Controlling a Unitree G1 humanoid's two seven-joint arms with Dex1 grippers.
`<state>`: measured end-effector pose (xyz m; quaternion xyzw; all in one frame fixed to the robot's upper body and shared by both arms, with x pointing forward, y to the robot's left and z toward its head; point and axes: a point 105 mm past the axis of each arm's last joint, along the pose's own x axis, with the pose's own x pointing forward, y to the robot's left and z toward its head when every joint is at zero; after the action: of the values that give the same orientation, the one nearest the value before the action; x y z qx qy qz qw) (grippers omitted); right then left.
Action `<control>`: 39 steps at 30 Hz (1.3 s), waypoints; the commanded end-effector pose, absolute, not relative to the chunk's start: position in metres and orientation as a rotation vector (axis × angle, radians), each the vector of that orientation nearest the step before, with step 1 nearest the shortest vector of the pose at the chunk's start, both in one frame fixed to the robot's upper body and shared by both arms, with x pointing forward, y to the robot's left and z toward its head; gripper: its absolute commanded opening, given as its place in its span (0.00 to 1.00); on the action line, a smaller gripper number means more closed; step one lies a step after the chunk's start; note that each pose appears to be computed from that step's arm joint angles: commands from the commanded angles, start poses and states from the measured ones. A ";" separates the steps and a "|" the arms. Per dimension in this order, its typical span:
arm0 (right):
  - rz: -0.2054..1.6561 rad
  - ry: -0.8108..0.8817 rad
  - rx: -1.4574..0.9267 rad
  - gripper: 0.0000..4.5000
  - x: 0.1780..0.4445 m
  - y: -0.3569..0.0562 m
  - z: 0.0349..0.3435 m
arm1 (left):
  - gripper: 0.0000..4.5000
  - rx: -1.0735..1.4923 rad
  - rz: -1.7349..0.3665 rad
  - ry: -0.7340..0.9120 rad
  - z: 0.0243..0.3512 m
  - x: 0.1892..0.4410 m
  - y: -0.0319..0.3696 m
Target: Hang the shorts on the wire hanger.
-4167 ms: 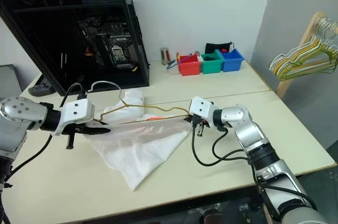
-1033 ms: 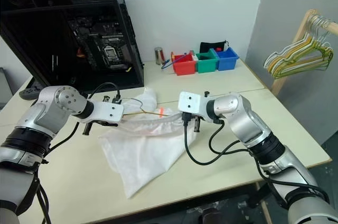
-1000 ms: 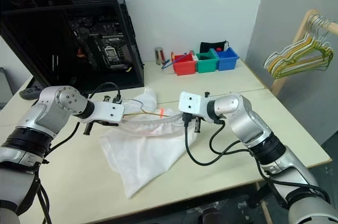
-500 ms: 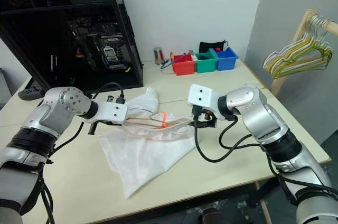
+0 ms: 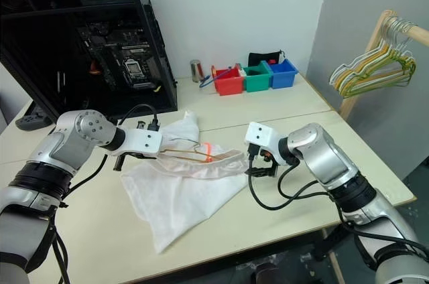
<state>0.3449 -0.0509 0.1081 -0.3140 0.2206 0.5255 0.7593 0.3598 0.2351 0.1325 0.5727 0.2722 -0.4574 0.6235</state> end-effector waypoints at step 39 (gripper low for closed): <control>1.080 0.380 -0.724 0.01 0.382 -0.009 0.081 | 0.05 1.299 -0.966 0.489 0.158 0.367 0.232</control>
<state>0.3779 -0.0079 0.0637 -0.3368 0.1978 0.5080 0.7677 0.3613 0.2361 0.1416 0.5697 0.2501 -0.4349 0.6510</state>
